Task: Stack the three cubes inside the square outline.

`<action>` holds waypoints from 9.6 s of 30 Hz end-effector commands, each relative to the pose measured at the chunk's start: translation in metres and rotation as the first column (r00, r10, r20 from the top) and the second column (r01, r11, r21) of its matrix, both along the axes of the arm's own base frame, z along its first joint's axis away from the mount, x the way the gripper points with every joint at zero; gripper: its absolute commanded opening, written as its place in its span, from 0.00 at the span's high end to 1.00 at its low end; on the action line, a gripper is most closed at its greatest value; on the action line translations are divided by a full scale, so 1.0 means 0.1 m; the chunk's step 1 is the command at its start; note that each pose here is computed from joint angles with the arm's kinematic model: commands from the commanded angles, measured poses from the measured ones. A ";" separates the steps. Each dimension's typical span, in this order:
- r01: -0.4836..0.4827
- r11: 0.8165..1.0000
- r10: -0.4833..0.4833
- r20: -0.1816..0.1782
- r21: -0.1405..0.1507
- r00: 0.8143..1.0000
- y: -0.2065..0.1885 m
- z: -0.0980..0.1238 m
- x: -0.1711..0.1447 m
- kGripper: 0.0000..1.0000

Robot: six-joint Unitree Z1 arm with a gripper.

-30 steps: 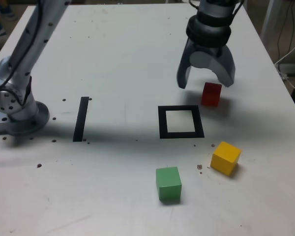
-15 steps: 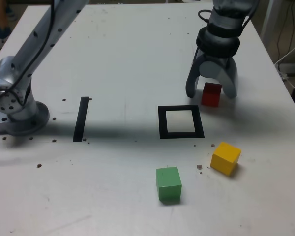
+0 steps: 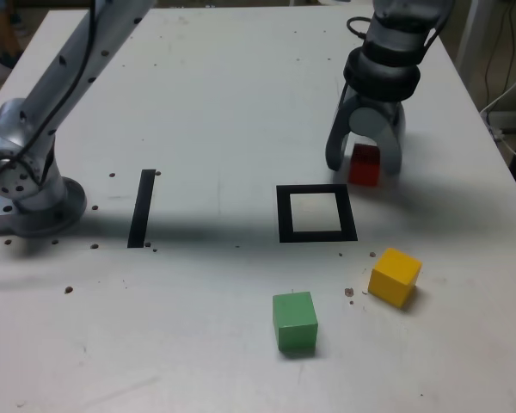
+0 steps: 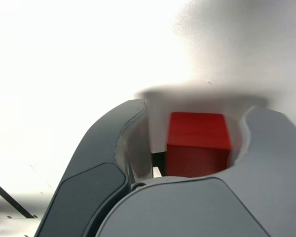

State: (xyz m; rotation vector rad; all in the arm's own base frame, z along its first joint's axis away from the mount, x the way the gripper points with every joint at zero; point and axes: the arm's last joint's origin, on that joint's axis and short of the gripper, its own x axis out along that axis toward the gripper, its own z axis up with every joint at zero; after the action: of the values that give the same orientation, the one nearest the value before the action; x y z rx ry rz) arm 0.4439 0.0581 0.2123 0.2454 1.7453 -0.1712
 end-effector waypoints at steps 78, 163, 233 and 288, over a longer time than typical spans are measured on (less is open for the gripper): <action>0.033 0.998 -0.038 0.090 0.055 0.995 -0.99 0.75 -0.55 0.00; -0.115 0.993 0.114 0.017 0.024 0.993 -1.20 0.95 -0.73 0.76; -0.173 0.985 0.173 0.073 0.004 0.982 -0.96 0.93 -1.08 0.01; -0.168 0.985 0.166 -0.074 -0.035 0.983 -2.66 0.02 -1.04 0.75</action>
State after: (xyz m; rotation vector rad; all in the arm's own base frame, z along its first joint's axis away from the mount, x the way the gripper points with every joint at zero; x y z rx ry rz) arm 0.3399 -0.2086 0.2160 0.0595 1.8175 -0.0964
